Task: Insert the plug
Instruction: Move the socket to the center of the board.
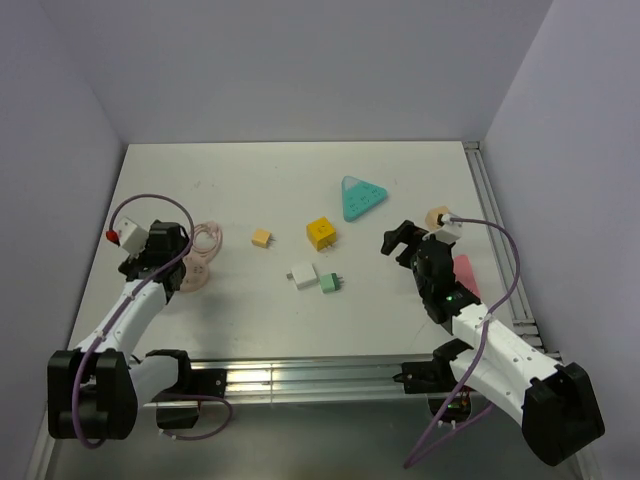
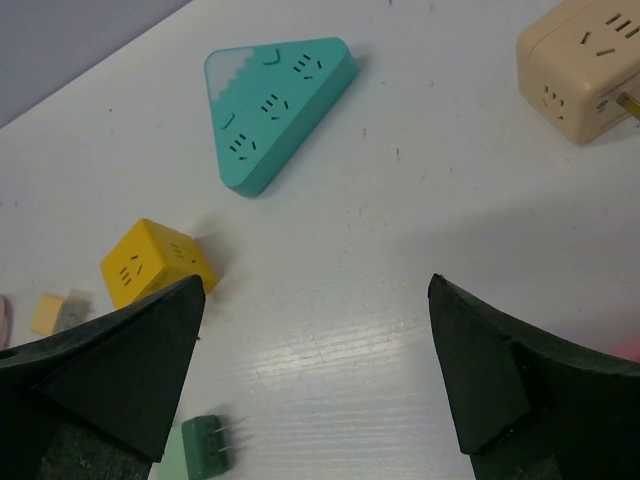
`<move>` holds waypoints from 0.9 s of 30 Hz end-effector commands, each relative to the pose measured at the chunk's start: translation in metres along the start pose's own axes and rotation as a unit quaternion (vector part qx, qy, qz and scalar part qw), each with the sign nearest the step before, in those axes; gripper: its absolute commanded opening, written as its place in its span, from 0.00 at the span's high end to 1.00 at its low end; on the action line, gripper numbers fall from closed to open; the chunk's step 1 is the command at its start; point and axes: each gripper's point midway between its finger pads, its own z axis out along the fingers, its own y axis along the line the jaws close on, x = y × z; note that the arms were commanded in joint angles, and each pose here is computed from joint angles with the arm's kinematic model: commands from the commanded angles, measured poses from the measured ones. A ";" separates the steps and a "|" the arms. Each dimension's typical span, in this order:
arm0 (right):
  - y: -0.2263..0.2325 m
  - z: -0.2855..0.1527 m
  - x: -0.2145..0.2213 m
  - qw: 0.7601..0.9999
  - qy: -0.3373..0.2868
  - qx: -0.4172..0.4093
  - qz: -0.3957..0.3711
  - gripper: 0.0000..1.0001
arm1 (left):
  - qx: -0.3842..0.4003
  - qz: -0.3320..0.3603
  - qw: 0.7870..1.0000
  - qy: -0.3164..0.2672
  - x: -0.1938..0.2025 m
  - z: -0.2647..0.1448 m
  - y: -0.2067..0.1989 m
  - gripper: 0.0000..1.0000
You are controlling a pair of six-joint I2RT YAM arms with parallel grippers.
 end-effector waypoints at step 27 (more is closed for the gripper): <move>0.002 -0.011 -0.030 0.998 -0.055 0.004 0.028 0.00 | -0.046 -0.037 0.989 0.136 0.066 0.028 -0.016 0.01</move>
